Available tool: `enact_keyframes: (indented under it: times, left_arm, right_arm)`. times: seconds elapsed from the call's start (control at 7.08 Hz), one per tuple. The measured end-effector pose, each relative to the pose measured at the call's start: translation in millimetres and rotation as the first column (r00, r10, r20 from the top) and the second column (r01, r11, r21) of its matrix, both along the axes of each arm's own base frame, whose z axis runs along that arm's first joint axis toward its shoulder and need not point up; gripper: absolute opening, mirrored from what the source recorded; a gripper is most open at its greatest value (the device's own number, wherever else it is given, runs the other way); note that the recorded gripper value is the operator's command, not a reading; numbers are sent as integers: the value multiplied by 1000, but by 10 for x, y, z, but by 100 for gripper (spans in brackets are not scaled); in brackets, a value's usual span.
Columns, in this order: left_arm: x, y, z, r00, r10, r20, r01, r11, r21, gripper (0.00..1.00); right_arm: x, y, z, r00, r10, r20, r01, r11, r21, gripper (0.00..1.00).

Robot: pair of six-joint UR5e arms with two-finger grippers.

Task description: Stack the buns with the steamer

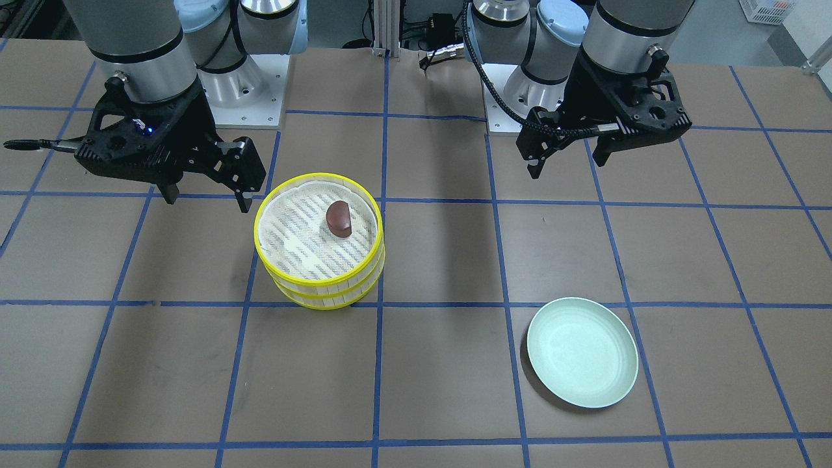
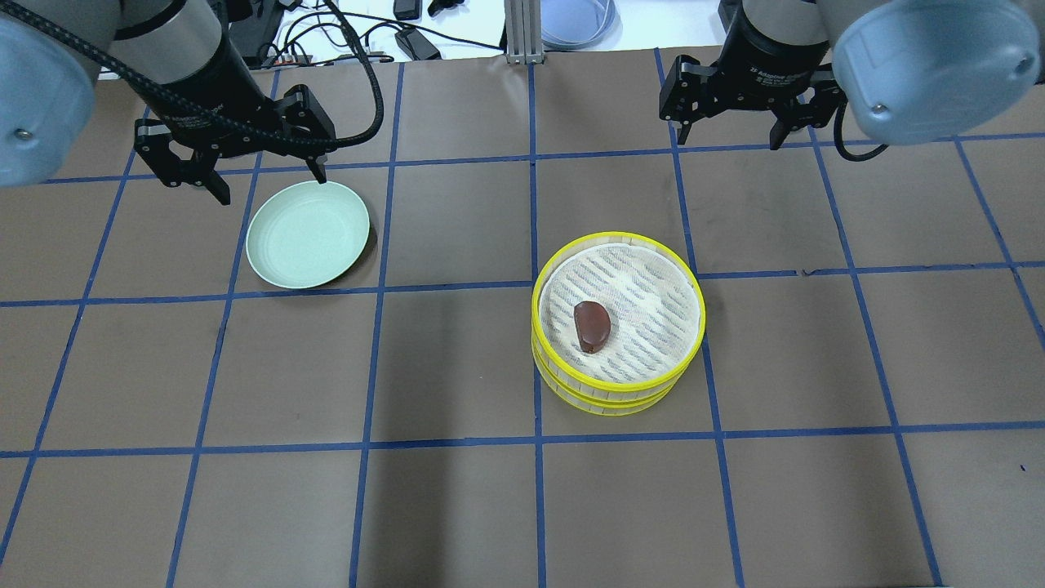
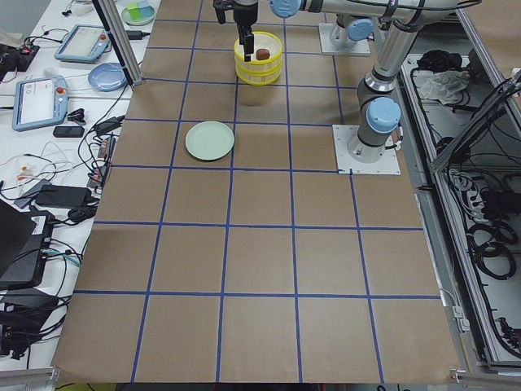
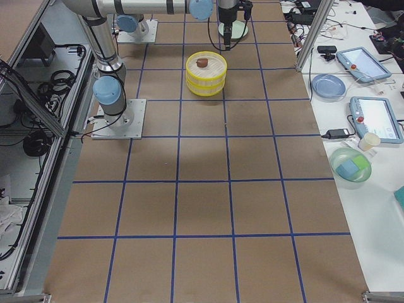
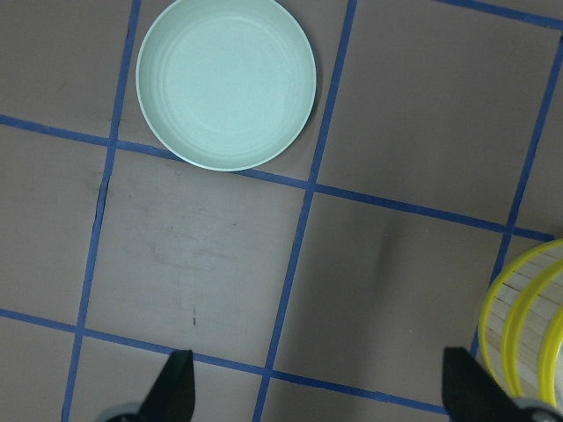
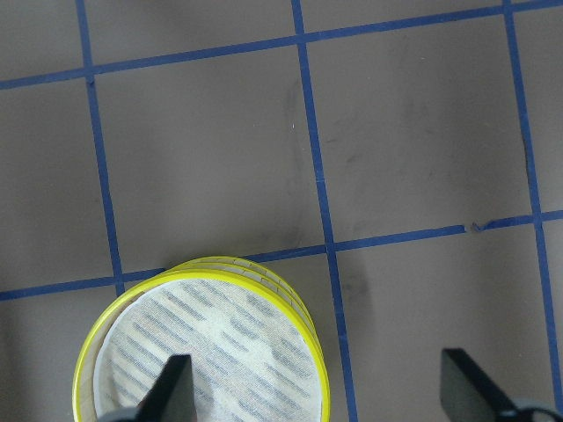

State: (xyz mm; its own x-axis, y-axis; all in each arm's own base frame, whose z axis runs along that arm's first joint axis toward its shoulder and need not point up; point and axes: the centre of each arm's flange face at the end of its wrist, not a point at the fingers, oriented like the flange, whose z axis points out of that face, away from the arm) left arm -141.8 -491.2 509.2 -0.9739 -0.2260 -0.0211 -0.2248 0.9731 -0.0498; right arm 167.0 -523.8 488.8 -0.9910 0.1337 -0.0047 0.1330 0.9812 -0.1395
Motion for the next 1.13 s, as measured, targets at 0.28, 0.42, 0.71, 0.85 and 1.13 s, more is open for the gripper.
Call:
enact_keyframes:
  times: [0.28, 0.42, 0.71, 0.85, 1.13]
  left_arm:
    - [-4, 1, -4, 1000, -12, 0, 12, 1000, 2, 100]
    - [-4, 1, -4, 1000, -14, 0, 14, 1000, 2, 100]
    - [-3, 1, -3, 1000, -15, 0, 15, 1000, 2, 100]
    - [0, 8, 2, 1000, -24, 0, 24, 1000, 3, 100]
    - [12, 19, 14, 998, -61, 1, 61, 998, 8, 100]
  right_arm:
    - [5, -1, -4, 1000, 1, 5, -1, 1000, 2, 100]
    - [9, -3, -9, 1000, 1, 9, -1, 1000, 3, 100]
    - [13, -13, -23, 1000, 1, 12, -1, 1000, 5, 100]
    - [14, -19, -30, 1000, 1, 12, -1, 1000, 5, 100]
    - [21, -24, -57, 1000, 1, 13, -1, 1000, 11, 100]
